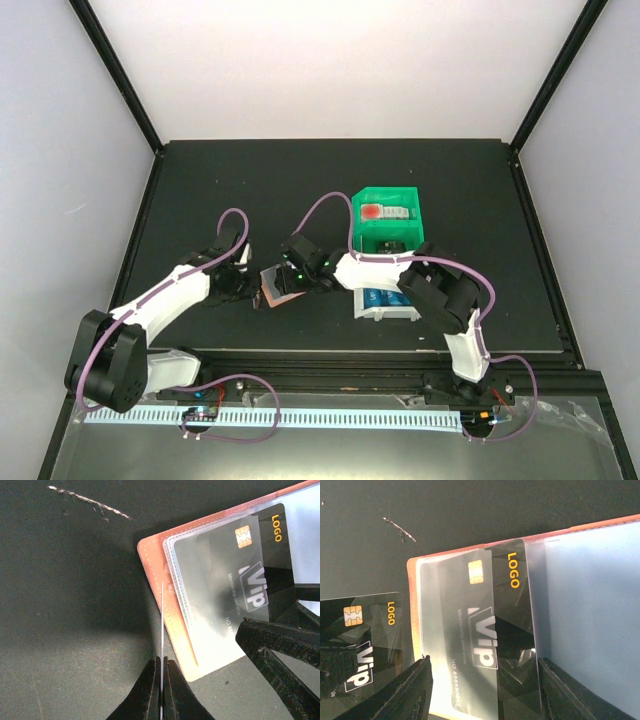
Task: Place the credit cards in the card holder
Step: Insert the credit card into the card holder.
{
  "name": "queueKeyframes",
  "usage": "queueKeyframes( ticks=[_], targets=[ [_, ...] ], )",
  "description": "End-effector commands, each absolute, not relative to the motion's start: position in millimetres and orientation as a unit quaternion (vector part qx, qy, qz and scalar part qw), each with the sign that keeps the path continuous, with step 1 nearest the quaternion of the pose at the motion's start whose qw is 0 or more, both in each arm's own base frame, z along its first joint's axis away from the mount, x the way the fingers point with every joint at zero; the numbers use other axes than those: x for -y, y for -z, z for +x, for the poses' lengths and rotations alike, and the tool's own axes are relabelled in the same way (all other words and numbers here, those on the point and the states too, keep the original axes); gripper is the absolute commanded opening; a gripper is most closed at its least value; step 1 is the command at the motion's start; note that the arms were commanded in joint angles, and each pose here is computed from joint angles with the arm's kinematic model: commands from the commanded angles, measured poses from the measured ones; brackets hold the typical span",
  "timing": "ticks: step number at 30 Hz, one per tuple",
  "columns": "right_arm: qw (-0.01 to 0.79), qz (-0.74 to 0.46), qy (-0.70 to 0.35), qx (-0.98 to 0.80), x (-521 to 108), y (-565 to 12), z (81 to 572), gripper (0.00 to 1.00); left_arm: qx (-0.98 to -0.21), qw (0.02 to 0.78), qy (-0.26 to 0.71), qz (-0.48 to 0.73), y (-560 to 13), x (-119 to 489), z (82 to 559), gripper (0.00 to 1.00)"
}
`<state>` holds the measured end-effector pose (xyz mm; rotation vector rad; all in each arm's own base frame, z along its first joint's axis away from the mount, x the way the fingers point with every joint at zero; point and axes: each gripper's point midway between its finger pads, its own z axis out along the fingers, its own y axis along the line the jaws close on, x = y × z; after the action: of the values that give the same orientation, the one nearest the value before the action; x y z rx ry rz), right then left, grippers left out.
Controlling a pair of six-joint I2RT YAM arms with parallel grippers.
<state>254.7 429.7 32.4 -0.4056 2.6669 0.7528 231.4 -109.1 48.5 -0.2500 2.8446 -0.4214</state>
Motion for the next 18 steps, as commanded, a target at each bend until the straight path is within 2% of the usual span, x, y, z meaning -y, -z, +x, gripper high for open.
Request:
queueKeyframes(
  ticks=[1,13,18],
  targets=[
    [0.174,-0.159,-0.242,-0.941,-430,-31,252,0.57,-0.979,0.122,0.139,-0.091,-46,107,229,0.02],
    [0.188,-0.246,-0.168,-0.936,-441,-27,242,0.58,-0.98,0.112,0.14,-0.09,-39,109,227,0.02],
    [0.206,-0.24,-0.134,-0.939,-433,-28,253,0.59,-0.98,0.113,0.137,-0.093,-40,108,227,0.01]
  ],
)
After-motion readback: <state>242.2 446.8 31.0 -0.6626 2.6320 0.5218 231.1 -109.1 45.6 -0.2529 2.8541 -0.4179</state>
